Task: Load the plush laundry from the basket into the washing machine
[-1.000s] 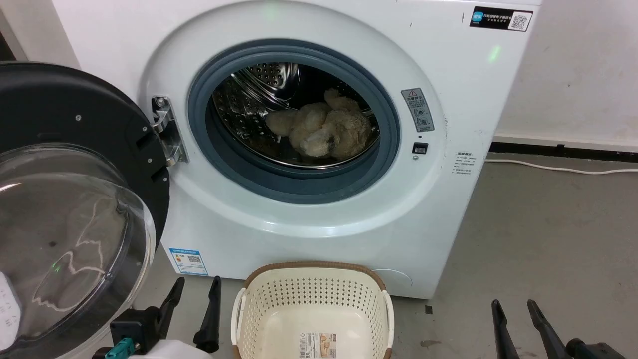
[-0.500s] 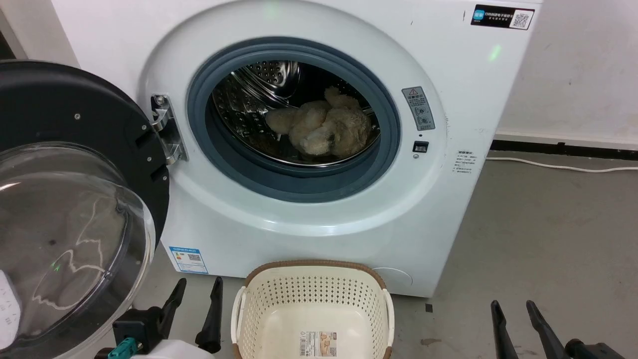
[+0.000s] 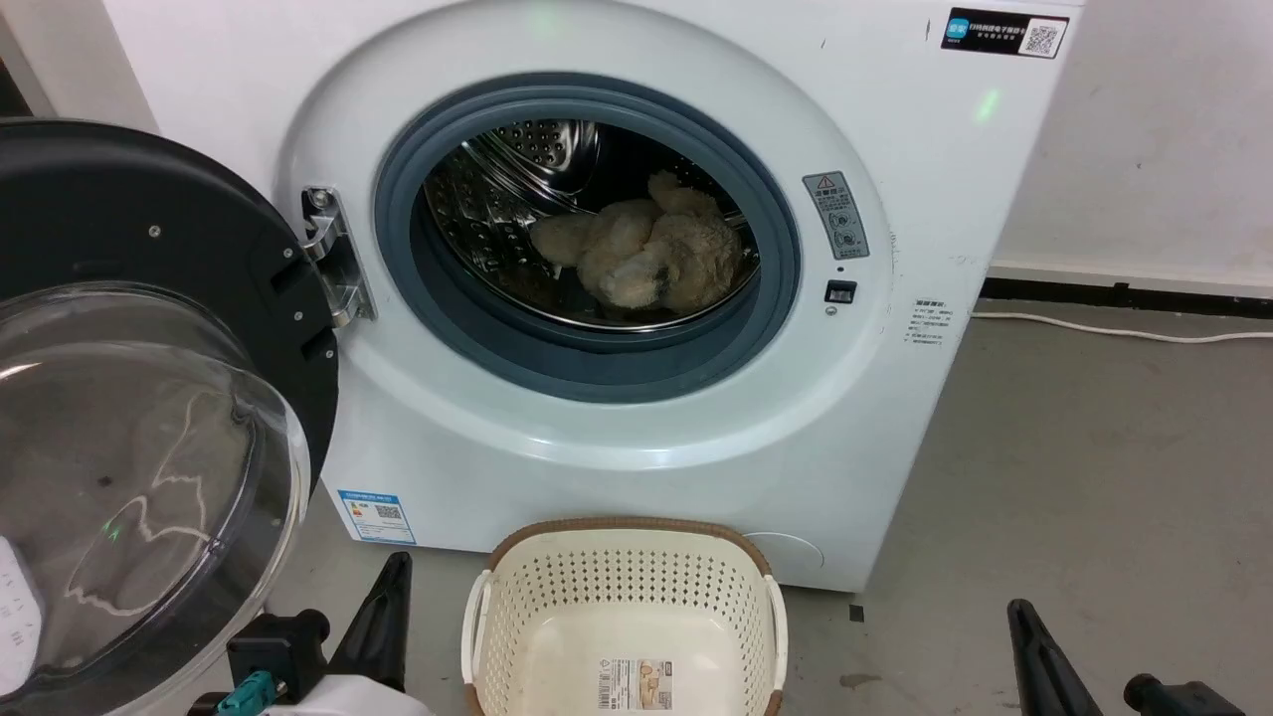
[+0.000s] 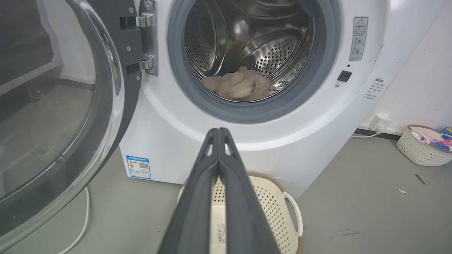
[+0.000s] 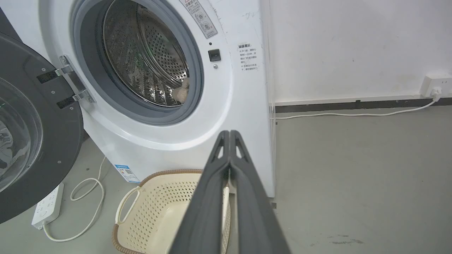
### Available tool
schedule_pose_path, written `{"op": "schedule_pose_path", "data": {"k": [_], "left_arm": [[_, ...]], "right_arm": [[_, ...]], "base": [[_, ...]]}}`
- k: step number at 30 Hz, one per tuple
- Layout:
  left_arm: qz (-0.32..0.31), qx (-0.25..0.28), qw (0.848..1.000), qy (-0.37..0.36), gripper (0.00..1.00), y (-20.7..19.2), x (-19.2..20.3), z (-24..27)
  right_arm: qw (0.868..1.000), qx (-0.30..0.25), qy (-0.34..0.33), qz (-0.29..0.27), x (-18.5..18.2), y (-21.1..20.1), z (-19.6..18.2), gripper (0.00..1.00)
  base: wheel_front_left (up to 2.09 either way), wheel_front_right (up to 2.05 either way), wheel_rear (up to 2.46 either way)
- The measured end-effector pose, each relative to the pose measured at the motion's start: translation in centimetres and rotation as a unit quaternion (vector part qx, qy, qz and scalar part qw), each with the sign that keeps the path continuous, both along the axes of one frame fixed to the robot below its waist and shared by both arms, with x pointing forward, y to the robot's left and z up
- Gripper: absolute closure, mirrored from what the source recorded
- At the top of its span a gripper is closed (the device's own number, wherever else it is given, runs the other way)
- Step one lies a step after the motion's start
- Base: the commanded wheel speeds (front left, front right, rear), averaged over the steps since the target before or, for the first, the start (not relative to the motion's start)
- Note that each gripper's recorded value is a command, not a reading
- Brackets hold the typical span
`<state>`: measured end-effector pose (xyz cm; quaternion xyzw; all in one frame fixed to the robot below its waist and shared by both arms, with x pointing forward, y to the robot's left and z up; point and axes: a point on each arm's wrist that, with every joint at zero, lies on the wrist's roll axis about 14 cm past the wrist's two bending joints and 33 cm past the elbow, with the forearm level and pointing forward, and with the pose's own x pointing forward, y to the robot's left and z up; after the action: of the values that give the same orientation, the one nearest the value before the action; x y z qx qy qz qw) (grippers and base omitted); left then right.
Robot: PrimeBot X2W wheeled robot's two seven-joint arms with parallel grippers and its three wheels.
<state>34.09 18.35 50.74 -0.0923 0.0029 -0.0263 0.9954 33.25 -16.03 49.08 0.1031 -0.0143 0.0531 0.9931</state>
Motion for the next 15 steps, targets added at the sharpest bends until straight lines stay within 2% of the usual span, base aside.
{"op": "schedule_pose_path", "data": {"k": [15], "left_arm": [[-0.003,0.012,1.0,-0.007,1.0,-0.33,0.52,0.48]], "right_arm": [[1.0,-0.015,0.005,0.004,0.3,0.06,0.13,1.0]], "base": [[0.0,0.0,0.0]]}}
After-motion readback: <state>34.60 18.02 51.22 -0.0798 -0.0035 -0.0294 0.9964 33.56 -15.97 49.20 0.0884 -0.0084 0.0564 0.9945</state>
